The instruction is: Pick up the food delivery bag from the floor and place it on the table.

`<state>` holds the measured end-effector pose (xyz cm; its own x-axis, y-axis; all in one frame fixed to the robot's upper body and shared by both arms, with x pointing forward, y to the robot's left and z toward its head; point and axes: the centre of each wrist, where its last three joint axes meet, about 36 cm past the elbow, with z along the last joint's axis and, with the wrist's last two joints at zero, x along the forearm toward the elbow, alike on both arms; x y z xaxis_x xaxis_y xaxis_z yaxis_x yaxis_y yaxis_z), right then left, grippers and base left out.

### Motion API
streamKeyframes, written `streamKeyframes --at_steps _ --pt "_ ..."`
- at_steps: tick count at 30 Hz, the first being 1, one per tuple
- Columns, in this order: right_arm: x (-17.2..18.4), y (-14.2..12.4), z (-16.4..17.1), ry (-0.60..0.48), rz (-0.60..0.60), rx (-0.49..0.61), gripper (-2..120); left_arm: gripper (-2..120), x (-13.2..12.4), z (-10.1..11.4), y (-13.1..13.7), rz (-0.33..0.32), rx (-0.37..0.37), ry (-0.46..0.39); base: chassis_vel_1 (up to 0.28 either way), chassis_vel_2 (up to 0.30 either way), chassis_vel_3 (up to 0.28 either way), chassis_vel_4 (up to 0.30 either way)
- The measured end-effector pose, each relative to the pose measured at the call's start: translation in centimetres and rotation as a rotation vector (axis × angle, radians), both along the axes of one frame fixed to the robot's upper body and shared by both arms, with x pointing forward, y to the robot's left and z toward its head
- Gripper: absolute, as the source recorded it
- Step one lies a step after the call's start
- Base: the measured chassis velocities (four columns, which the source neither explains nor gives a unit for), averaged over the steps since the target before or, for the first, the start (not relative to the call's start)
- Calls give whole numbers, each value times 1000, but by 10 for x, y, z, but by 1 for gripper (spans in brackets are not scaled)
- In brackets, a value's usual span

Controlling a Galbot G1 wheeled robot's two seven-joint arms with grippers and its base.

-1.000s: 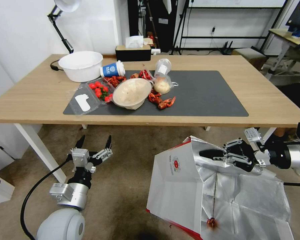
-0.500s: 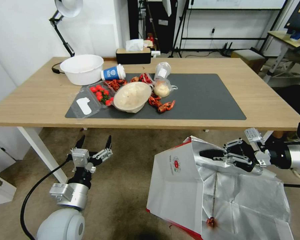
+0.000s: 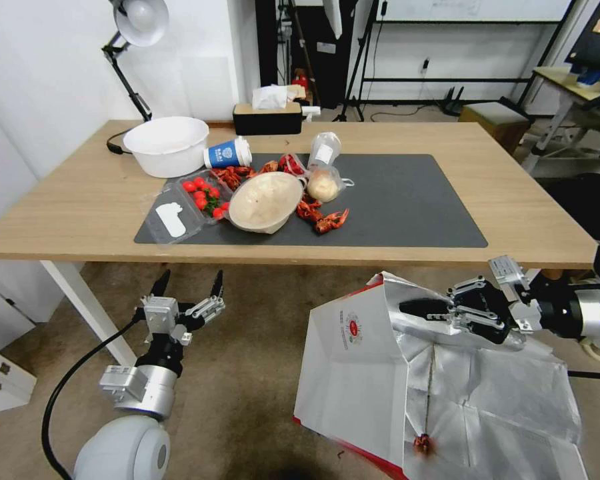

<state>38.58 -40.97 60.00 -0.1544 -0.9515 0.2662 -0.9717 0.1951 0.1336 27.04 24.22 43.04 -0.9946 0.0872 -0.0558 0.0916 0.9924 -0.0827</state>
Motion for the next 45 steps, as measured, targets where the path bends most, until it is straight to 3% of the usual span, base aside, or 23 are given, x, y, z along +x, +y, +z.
streamKeyframes --at_steps 45 --pt "-1 1 0 0 3 2 0 100 -1 0 0 -1 0 2 0 0 0 0"
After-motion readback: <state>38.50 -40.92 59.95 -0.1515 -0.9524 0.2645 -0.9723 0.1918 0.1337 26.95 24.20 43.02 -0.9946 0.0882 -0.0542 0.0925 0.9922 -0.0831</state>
